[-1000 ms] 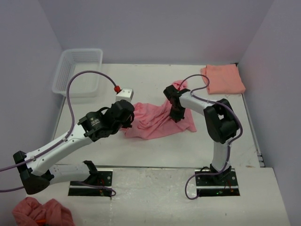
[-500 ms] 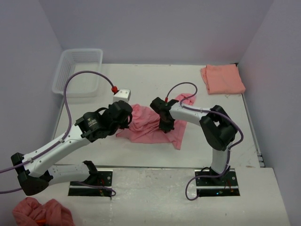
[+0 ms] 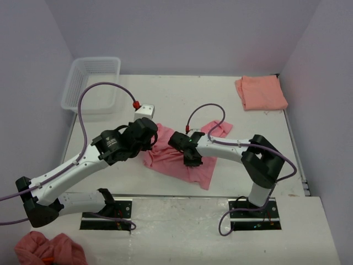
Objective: Fold and stack the t-shirts
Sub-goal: Flatten out the tshirt
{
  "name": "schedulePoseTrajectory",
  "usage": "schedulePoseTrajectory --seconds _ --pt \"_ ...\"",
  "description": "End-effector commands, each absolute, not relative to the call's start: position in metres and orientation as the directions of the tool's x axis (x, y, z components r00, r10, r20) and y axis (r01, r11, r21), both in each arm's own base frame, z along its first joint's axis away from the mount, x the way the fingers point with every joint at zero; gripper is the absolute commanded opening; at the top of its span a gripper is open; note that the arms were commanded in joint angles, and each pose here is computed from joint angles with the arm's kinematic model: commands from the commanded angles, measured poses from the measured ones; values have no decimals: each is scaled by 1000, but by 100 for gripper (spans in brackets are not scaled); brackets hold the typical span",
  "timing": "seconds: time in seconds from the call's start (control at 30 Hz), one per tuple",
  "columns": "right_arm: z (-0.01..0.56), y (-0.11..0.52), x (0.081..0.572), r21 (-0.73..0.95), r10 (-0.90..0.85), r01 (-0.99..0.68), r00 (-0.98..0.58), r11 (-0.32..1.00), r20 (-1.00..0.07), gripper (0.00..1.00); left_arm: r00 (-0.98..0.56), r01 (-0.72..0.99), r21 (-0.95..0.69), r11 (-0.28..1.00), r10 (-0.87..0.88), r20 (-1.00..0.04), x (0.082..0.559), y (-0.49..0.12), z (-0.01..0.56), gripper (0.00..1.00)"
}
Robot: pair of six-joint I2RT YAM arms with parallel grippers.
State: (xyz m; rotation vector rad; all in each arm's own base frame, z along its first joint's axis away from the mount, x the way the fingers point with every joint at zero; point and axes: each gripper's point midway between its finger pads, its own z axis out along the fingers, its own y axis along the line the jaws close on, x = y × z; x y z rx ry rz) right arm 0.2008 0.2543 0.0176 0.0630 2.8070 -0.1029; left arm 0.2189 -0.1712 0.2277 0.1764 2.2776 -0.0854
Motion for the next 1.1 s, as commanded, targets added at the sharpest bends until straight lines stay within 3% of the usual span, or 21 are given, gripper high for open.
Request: schedulePoseTrajectory --seconds 0.0,0.1,0.13,0.23,0.37,0.5,0.73,0.87,1.07 --pt "72 232 218 -55 63 103 -870 993 -489 20 -637 147 4 989 98 -765 223 -172 228 0" --pt "87 222 212 -50 65 104 -865 993 -498 38 -639 148 8 989 102 -762 223 -174 226 0" --pt "87 216 207 -53 67 107 -866 993 -495 53 -640 148 10 989 104 -761 223 -174 226 0" --pt "88 205 188 8 118 129 -874 992 -471 80 -640 145 12 989 103 -761 224 -175 225 0" --pt "57 198 157 114 210 180 -896 977 -390 77 -641 148 9 989 103 -761 224 -176 225 0" --pt "14 172 127 58 245 240 -904 969 -352 68 -647 155 7 988 107 -755 222 -178 223 0" --pt "-8 176 112 76 293 284 -903 956 -314 58 -655 162 12 987 117 -747 220 -177 221 0" --pt "-12 185 107 66 273 266 -909 962 -314 57 -655 162 18 987 122 -746 219 -176 222 0" --pt "25 189 108 12 233 250 -882 968 -410 58 -658 161 15 987 119 -744 218 -176 221 0"
